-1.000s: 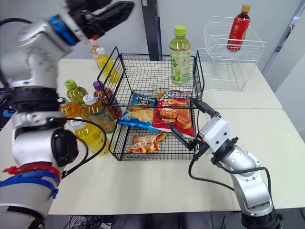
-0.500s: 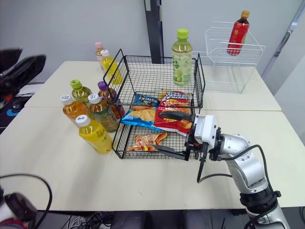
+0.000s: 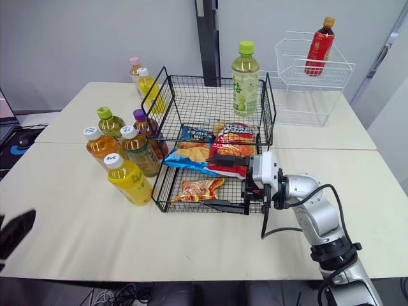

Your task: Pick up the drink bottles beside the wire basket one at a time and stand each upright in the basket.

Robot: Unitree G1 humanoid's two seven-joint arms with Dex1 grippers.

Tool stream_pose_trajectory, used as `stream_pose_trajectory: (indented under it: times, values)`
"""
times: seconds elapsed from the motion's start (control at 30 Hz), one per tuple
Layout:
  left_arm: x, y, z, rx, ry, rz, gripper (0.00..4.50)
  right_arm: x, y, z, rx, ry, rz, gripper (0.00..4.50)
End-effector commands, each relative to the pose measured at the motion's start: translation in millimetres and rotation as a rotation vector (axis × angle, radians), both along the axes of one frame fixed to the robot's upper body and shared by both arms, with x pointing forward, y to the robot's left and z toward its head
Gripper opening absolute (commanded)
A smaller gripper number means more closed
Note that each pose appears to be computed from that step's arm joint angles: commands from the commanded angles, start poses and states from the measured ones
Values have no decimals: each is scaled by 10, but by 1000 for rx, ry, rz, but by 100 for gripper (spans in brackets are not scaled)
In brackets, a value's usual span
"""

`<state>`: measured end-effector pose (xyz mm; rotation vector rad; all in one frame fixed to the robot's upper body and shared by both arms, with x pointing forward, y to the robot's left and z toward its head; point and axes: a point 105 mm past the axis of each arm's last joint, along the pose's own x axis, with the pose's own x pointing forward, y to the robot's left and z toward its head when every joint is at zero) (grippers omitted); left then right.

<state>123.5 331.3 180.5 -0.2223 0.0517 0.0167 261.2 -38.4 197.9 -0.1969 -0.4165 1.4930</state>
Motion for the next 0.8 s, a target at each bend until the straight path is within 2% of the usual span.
stream_pose_trajectory:
  times: [0.03,0.13,0.37,0.57,0.8]
  values:
    - [-47,-23,29,41,-19,-5,447,-35,-15,104,34,-41,7,450]
    - [39,26,102,91,-42,-1,447,-44,-4,105,39,-40,4,450]
    - [457,3,321,174,-118,-61,447,-48,4,113,49,-46,-17,450]
    - [978,42,484,255,-178,-83,447,-76,2,122,54,-54,-40,450]
    - [1513,-25,483,299,-198,-112,447,-89,-19,117,51,-61,-75,450]
